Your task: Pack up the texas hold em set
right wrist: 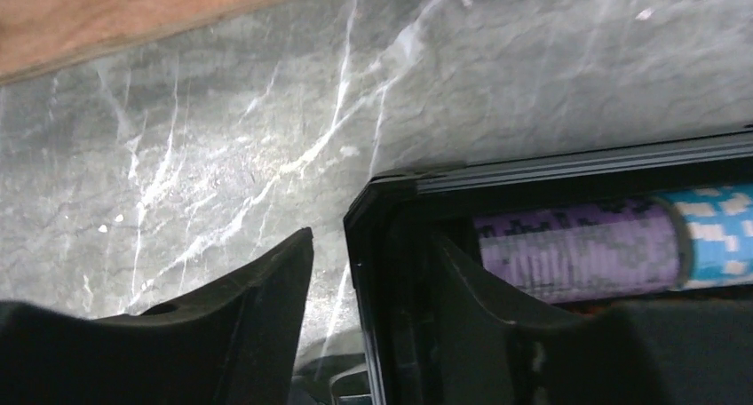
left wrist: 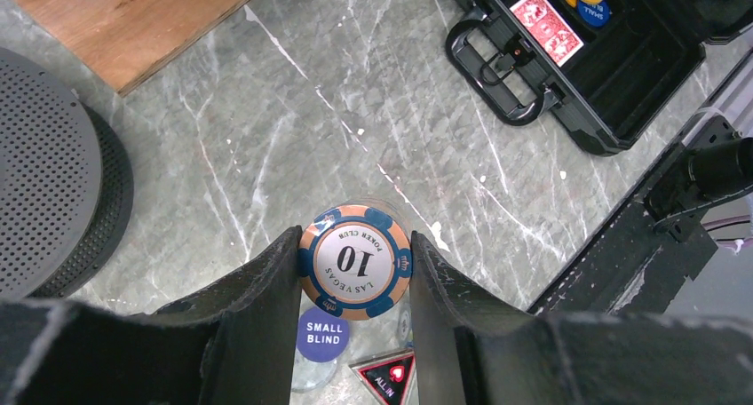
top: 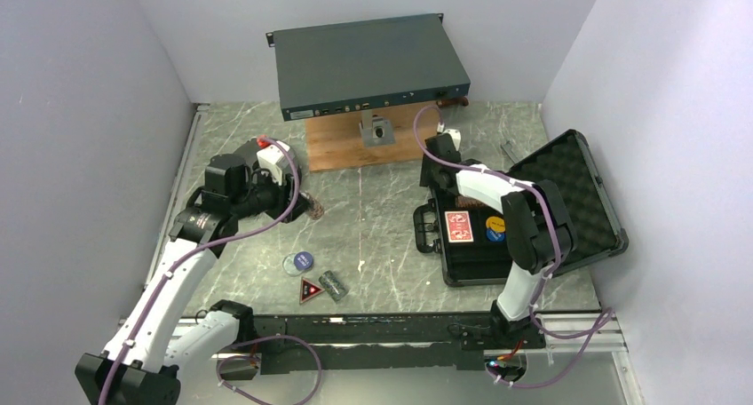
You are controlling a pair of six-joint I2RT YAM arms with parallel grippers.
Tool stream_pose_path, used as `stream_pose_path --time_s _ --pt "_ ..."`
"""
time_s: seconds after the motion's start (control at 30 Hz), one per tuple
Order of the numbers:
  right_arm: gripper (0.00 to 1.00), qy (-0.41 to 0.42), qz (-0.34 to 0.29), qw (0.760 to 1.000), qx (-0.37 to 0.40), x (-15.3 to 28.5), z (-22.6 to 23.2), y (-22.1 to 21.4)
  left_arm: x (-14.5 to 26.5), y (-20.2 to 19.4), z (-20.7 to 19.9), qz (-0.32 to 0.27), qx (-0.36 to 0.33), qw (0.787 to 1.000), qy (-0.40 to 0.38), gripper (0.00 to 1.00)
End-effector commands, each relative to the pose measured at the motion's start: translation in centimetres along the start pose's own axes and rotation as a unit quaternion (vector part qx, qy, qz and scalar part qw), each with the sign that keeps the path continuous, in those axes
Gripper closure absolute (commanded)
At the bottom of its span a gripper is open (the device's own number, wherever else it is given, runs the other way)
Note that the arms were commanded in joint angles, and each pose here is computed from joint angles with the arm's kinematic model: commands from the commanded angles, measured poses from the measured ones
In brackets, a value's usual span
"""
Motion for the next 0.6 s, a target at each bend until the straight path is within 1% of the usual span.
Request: stream_pose_path --time_s 0.0,0.07,0.13,0.17,0.27,0.3,0.43,0.57 --pt "0.49 0.038 0.032 0.999 0.0 -0.4 1.4 -1.1 1.4 3.5 -0.9 -0.063 -0.043 0.997 0.001 1.0" --pt "0.51 0.047 0.039 0.998 0.0 -0.6 1.8 -1.3 1.4 3.5 -0.9 -0.064 -0.044 0.997 0.002 1.0" --pt "0.56 0.054 0.044 0.998 0.005 -0.8 2.3 -1.6 1.5 3.5 -0.9 -0.065 -0.044 0.997 0.003 1.0" --pt "0.63 0.059 0.046 0.997 0.008 -0.9 2.6 -1.8 1.5 3.5 -0.9 -0.066 -0.045 0.997 0.003 1.0" --pt "0.95 0.09 0.051 0.994 0.026 -1.2 4.0 -2.0 1.5 3.6 -0.9 -0.067 -0.045 0.997 0.005 1.0" --pt "1.0 0.1 0.051 0.993 0.036 -1.2 4.7 -2.1 1.6 3.6 -0.8 -0.067 -0.046 0.997 0.006 1.0" --pt "1.0 0.136 0.034 0.988 0.061 -0.6 7.4 -1.6 1.6 3.6 -0.7 -0.068 -0.045 0.997 0.011 1.0" --pt "1.0 0.203 0.003 0.972 0.118 1.0 12.4 -1.3 1.7 3.6 -0.7 -0.07 -0.045 0.996 0.015 1.0"
Point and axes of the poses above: each gripper's point midway between its finger pads, its own x axis back along the fingers, its own z axis along the line the jaws close on, y = z × x, the point moved 5 cm from there along x, back along the fingers, and after that the axes turned 6 degrees about x, right-handed, at the moved point
